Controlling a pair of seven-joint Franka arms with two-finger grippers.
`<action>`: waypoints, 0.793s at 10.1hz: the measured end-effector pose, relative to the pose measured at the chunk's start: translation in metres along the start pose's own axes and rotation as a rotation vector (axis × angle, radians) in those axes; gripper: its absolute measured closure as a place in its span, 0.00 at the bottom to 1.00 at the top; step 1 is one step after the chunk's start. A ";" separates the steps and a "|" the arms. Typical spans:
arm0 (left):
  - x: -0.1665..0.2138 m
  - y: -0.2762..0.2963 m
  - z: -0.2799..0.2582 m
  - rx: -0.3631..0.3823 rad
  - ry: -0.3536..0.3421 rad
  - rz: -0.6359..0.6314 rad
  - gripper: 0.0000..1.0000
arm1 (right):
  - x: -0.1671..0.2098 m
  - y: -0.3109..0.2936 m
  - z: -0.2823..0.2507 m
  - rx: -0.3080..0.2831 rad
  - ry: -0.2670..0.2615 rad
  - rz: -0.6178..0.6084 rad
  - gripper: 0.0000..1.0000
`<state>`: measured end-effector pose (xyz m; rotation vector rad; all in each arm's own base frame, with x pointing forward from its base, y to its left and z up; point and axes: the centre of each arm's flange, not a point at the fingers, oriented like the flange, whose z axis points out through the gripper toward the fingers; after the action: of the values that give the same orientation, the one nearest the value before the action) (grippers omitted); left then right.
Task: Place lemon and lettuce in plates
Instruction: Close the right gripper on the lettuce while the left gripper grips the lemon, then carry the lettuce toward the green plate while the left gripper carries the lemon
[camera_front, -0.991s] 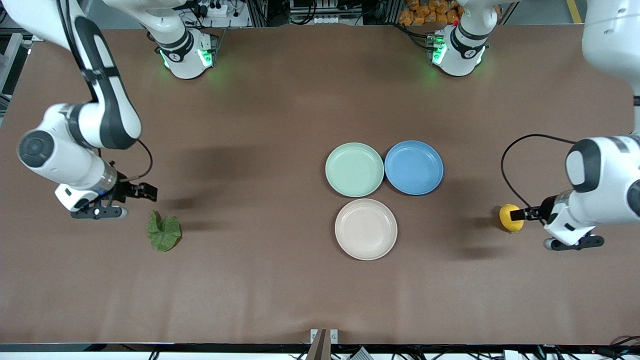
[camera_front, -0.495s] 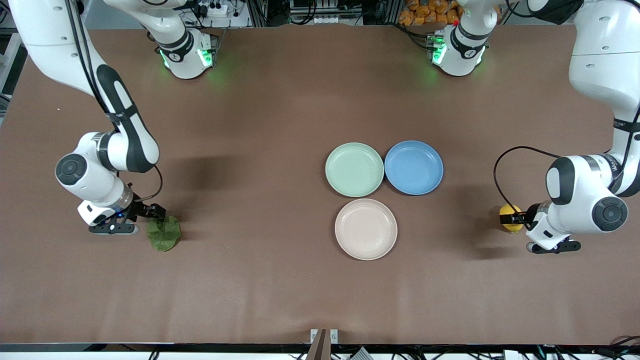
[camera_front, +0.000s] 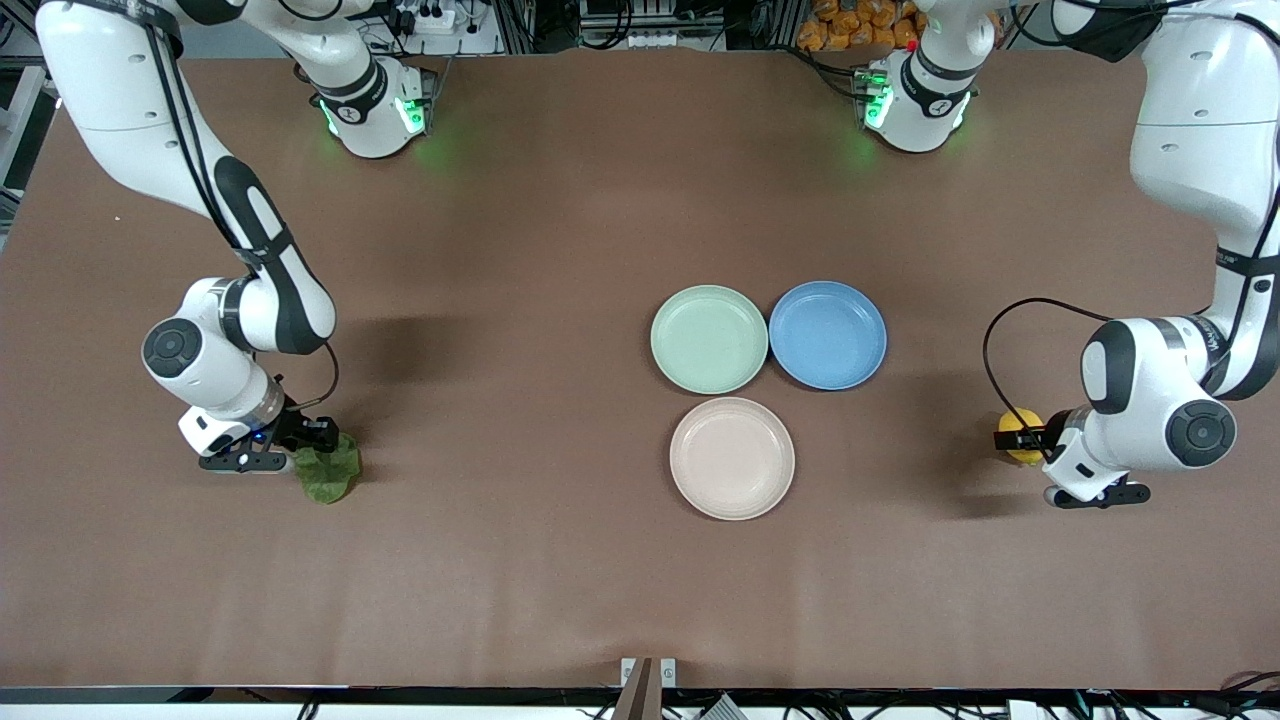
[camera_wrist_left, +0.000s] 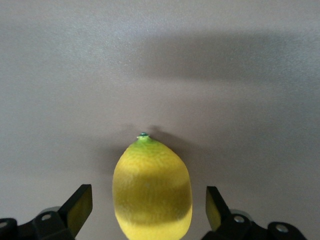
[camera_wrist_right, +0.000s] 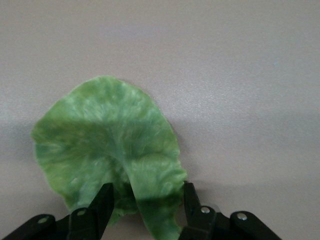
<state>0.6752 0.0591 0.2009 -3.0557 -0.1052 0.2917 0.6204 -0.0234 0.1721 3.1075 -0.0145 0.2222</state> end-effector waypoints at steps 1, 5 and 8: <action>0.000 0.001 0.006 -0.001 -0.007 0.001 0.00 | 0.003 -0.005 -0.002 0.004 0.004 -0.006 0.50; 0.001 0.001 0.014 -0.002 -0.008 -0.004 0.28 | 0.046 -0.043 -0.061 0.015 -0.079 0.071 0.97; 0.004 0.004 0.009 -0.004 0.007 -0.002 0.33 | 0.066 -0.136 -0.128 0.013 -0.132 0.177 0.97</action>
<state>0.6778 0.0559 0.1911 -3.0600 -0.1085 0.2811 0.6694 0.1151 0.3044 3.1276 -0.2922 0.0200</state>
